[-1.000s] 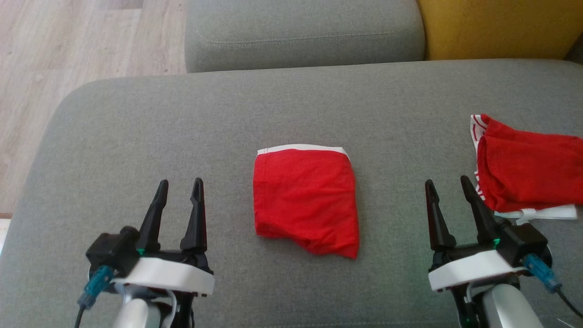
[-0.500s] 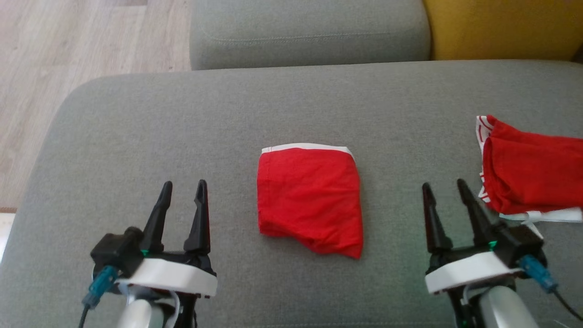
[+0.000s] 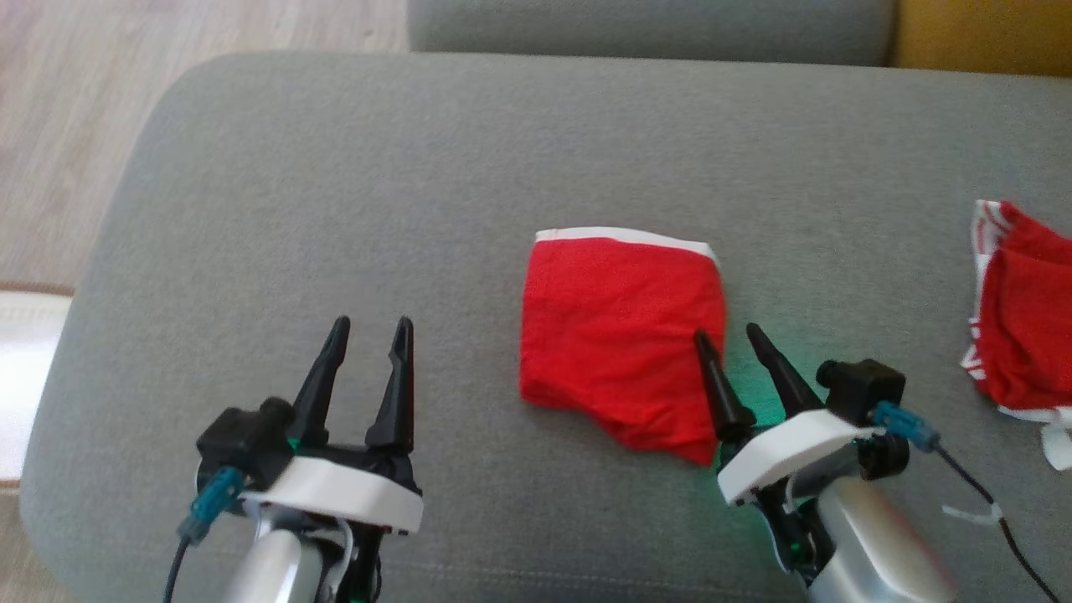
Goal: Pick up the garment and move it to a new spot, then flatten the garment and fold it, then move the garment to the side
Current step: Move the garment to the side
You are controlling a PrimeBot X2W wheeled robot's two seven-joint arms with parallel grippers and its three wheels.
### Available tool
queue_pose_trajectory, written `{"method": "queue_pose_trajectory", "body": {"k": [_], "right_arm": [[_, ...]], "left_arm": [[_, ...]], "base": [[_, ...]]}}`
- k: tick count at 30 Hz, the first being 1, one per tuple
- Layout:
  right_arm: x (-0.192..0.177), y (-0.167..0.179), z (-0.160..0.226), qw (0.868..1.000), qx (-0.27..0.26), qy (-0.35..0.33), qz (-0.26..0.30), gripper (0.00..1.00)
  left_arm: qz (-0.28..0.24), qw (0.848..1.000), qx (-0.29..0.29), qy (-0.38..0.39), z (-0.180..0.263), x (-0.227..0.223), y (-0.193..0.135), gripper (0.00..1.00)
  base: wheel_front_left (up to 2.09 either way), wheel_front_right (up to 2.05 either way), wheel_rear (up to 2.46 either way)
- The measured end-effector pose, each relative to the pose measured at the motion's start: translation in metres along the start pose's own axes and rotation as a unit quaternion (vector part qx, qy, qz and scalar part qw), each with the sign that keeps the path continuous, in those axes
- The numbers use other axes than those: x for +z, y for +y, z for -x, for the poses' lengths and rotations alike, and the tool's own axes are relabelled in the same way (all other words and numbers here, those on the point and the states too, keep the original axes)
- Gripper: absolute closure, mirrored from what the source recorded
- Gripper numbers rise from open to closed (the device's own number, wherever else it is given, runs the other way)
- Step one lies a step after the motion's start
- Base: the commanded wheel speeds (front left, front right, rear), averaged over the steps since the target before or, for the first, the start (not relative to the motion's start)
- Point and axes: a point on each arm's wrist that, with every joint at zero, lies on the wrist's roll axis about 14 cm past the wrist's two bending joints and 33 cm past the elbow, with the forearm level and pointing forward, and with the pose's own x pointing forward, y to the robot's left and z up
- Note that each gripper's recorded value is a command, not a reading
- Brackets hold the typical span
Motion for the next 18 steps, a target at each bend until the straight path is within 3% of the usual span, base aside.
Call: {"method": "queue_pose_trajectory", "body": {"k": [10,15,16,17,18], "right_arm": [[-0.046,-0.007,-0.033,0.994,-0.012,0.088,-0.061,0.0],[-0.05,0.0,-0.045,0.993,0.007,0.108,-0.045,0.0],[-0.05,0.001,-0.046,0.993,0.01,0.111,-0.038,0.43],[-0.05,0.001,-0.046,0.993,0.012,0.113,-0.031,1.0],[-0.05,0.001,-0.046,0.993,0.016,0.114,-0.02,1.0]], "left_arm": [[-0.007,0.999,0.035,0.007,0.002,-0.003,0.024,0.0],[-0.007,0.999,0.04,0.014,0.002,-0.007,0.027,0.0],[-0.007,0.999,0.039,0.015,0.001,-0.008,0.027,0.0],[-0.006,0.999,0.037,0.016,0.001,-0.009,0.025,0.0],[-0.006,0.999,0.034,0.017,0.0,-0.009,0.024,0.0]], "base": [[0.0,0.0,0.0],[0.0,0.0,0.0],[0.0,0.0,0.0],[0.0,0.0,0.0],[0.0,0.0,0.0]]}}
